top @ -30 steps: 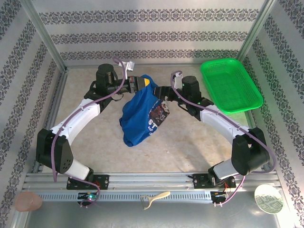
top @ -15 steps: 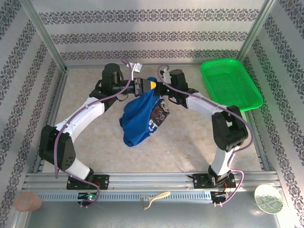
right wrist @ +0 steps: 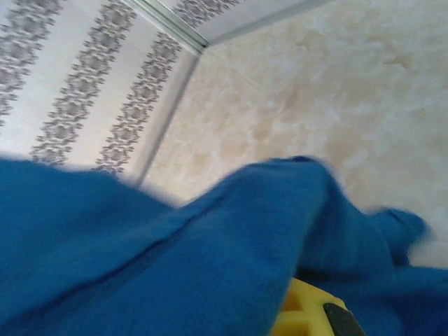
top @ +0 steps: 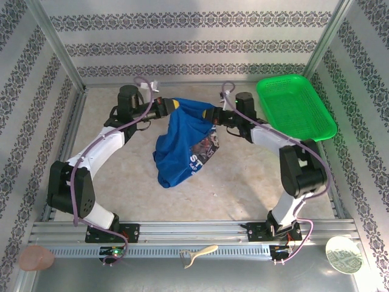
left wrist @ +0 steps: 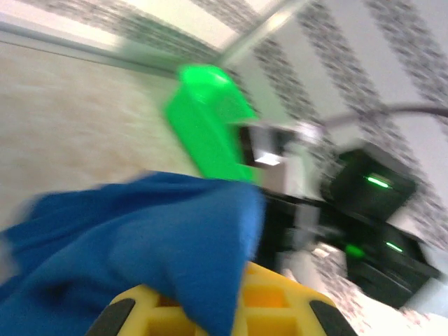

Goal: Fold the inside-out t-shirt

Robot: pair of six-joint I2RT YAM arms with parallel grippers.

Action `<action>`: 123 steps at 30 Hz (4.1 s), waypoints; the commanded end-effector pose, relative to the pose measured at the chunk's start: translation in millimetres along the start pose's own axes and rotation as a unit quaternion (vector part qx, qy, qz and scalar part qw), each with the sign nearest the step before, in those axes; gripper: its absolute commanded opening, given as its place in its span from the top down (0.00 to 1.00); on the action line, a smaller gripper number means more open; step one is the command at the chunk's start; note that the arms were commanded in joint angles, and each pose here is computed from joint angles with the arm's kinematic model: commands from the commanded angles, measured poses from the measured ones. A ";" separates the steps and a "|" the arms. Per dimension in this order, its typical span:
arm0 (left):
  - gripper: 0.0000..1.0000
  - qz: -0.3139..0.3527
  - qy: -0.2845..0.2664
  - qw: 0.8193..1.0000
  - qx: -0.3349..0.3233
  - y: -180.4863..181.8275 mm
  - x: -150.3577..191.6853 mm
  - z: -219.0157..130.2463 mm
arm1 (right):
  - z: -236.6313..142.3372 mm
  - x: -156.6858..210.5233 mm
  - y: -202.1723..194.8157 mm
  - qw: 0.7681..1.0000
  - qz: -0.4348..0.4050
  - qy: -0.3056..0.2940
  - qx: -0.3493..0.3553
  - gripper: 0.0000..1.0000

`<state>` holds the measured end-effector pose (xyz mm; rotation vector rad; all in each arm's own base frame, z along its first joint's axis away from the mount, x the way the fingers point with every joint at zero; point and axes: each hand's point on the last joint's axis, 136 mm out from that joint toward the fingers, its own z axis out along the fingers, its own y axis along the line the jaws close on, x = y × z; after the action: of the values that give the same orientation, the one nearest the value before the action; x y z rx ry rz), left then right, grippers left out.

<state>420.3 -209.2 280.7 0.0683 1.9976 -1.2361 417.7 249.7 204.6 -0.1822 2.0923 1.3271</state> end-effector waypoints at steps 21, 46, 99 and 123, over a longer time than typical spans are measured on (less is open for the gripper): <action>0.30 -0.016 0.010 0.996 -0.084 58.7 37.7 28.2 | -58.4 -10.2 115.3 0.973 -0.064 -0.042 -0.218 1.00; 0.45 0.130 0.063 0.986 0.082 -58.4 49.1 32.5 | -50.0 -11.6 120.7 0.970 -0.058 -0.007 -0.238 1.00; 1.00 -0.029 -0.050 0.992 0.108 -138.8 -38.6 2.8 | -92.3 23.2 -10.7 0.966 -0.022 -0.081 0.246 0.33; 1.00 -0.054 -0.041 0.994 0.089 -124.5 -24.4 9.1 | -29.8 -12.3 92.5 0.976 -0.155 -0.077 0.134 0.91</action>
<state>396.0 -275.5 371.1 -0.0098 1.8889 -1.4592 371.2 267.4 267.4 -0.2403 2.0566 0.7976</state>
